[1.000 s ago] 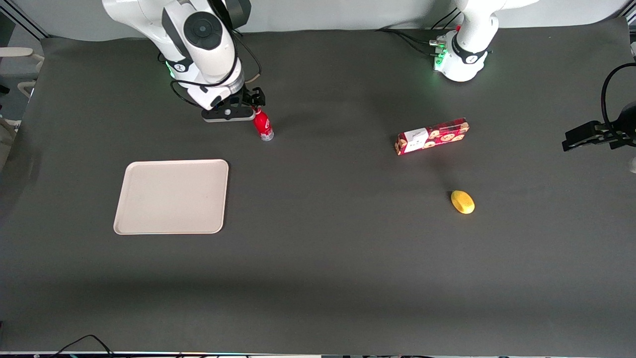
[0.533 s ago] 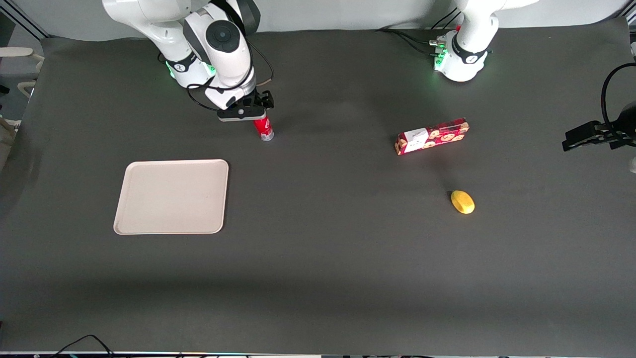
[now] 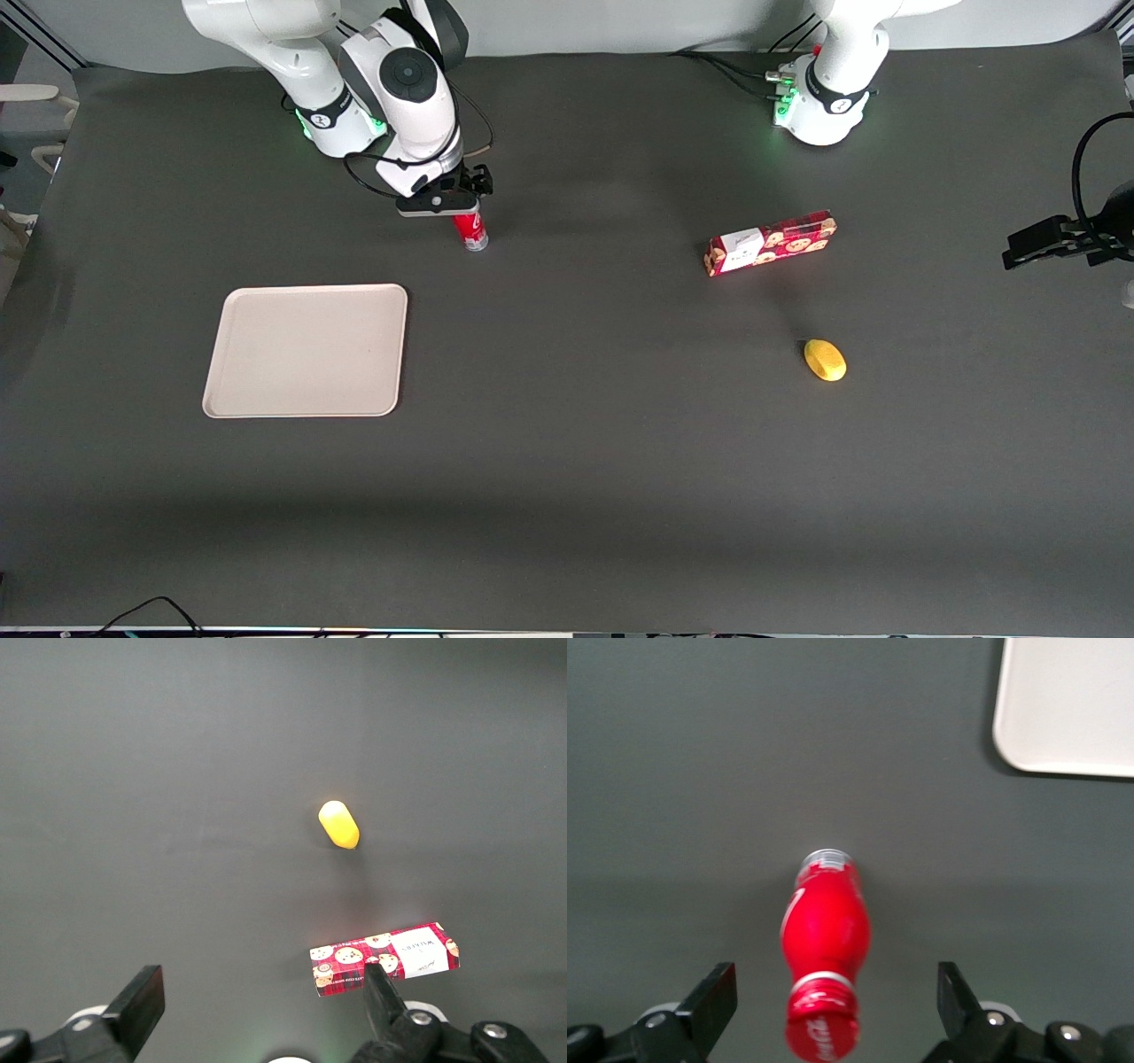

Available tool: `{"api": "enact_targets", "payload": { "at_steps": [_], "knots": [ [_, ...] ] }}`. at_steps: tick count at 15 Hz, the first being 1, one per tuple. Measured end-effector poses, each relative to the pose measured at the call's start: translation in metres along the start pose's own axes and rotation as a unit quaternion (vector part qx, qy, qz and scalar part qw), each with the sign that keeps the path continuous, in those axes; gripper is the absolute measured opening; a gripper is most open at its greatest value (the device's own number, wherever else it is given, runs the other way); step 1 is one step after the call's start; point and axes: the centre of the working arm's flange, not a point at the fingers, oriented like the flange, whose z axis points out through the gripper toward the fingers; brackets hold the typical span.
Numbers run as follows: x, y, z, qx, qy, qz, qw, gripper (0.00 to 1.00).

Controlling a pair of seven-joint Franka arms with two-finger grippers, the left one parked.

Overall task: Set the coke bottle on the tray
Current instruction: 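Lower the right gripper around the bottle and close on it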

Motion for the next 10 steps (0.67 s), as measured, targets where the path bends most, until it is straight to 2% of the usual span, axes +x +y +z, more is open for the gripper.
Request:
{"api": "enact_targets", "payload": {
  "at_steps": [5,7,8,10],
  "knots": [
    [-0.0064,-0.0018,0.0093,0.006,0.0,0.003,1.0,1.0],
    [-0.0067,-0.0014,0.0102,0.006,-0.001,0.003,1.0,0.96],
    [-0.0068,-0.0013,0.0103,0.006,-0.001,0.004,1.0,0.89],
    [-0.0068,-0.0013,0.0107,0.006,-0.001,0.004,1.0,0.69]
  ]
}}
